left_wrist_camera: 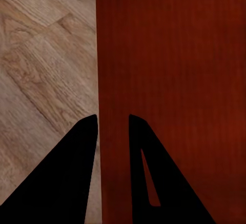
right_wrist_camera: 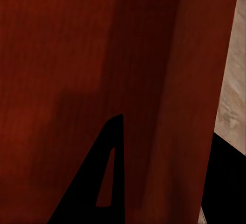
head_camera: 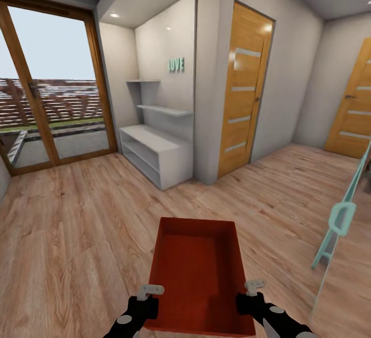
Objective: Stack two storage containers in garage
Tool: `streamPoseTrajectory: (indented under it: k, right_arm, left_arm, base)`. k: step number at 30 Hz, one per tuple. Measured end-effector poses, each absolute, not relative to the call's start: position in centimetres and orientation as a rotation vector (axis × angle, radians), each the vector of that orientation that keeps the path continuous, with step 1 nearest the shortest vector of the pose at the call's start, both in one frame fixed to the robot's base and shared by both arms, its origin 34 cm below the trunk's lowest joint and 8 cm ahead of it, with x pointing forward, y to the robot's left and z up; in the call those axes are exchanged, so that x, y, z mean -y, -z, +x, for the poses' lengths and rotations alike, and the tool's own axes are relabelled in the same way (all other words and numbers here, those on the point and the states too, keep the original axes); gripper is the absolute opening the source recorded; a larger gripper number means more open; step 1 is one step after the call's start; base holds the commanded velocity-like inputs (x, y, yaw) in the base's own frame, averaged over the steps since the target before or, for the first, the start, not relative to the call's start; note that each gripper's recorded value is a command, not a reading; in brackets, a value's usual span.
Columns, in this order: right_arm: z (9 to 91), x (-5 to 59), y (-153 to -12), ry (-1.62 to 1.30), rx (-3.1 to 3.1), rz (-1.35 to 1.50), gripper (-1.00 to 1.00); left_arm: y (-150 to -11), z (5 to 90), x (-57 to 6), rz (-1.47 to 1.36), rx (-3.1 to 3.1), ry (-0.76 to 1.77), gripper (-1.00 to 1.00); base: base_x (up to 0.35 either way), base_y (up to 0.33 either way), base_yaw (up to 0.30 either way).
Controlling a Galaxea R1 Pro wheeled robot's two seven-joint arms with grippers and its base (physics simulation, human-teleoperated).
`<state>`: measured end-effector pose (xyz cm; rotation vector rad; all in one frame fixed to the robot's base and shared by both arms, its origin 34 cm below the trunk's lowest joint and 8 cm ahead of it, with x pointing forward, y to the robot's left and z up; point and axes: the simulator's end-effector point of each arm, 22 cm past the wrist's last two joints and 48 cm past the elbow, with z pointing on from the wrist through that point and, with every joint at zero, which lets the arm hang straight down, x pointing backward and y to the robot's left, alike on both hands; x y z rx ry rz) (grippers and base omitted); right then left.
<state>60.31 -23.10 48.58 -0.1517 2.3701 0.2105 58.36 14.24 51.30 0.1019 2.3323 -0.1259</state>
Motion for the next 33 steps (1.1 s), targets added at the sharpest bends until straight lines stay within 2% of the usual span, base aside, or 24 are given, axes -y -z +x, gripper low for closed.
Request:
streamPoseTrajectory:
  k: [13,29,33]
  right_arm:
    - [60.31,23.08,-48.58,-0.211,-2.37,-0.152,-1.0]
    - [60.39,23.08,-48.76,-0.211,-2.367,-0.151,-1.0]
    - [60.44,23.05,-48.83,-0.21,-2.365,-0.151,-1.0]
  left_arm:
    - [-51.3,58.36,-14.27,0.101,-2.332,0.126,-1.0]
    - [-51.47,58.44,-14.27,0.102,-2.329,0.126,-1.0]
    - [-51.53,58.47,-14.29,0.101,-2.327,0.125,-1.0]
  base:
    - [0.341,0.0,-0.012]
    - [0.341,0.0,-0.261]
    - [0.341,0.0,-0.117]
